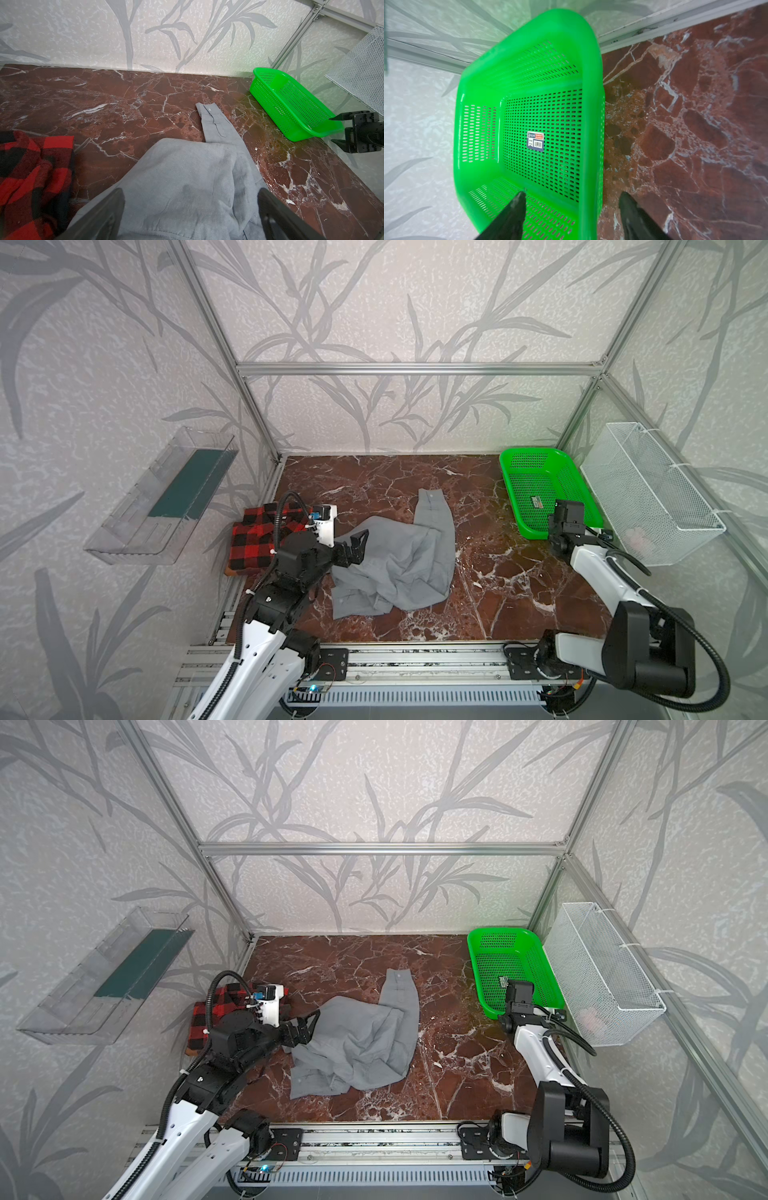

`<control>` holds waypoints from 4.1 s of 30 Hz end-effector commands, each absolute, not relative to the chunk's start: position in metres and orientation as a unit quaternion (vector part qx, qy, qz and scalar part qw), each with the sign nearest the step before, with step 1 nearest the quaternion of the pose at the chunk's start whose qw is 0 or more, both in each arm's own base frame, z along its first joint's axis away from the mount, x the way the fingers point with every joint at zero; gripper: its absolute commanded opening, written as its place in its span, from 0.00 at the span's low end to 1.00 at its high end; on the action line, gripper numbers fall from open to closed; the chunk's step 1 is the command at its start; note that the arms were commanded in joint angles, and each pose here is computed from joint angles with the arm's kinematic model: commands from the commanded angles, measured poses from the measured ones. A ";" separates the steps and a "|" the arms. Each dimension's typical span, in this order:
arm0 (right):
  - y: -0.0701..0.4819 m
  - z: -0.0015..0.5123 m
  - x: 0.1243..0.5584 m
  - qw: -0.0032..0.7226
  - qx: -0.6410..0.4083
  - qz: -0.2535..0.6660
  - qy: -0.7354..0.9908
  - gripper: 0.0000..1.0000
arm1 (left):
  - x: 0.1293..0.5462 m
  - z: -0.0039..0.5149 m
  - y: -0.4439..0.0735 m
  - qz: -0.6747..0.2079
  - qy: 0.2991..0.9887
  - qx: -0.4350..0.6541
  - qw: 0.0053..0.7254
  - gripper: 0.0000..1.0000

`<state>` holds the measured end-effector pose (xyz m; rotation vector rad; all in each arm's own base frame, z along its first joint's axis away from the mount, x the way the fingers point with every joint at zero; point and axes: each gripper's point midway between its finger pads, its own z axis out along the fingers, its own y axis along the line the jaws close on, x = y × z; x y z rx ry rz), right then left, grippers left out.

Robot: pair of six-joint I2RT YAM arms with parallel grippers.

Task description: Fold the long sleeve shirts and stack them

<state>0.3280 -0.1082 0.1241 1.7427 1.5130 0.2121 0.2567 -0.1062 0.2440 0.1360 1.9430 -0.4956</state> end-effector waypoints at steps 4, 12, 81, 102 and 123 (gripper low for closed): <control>-0.085 0.135 0.310 0.386 0.636 0.111 0.659 0.84 | 0.257 0.259 -0.100 -0.196 0.810 0.049 0.550 0.99; -0.024 0.147 0.294 0.370 0.535 0.146 0.745 0.87 | 0.263 0.253 -0.073 -0.139 0.830 -0.019 0.540 0.99; 0.432 0.208 0.210 0.349 -0.400 0.274 0.802 0.00 | 0.219 0.261 0.074 0.114 0.772 -0.305 0.546 0.98; 0.183 0.556 0.242 0.650 -0.156 0.287 0.686 0.00 | 0.279 0.240 -0.095 -0.160 0.863 0.024 0.479 0.97; 0.094 0.633 0.232 0.739 -0.008 0.180 0.649 0.00 | 0.221 0.195 -0.312 -0.206 0.795 0.409 0.399 0.99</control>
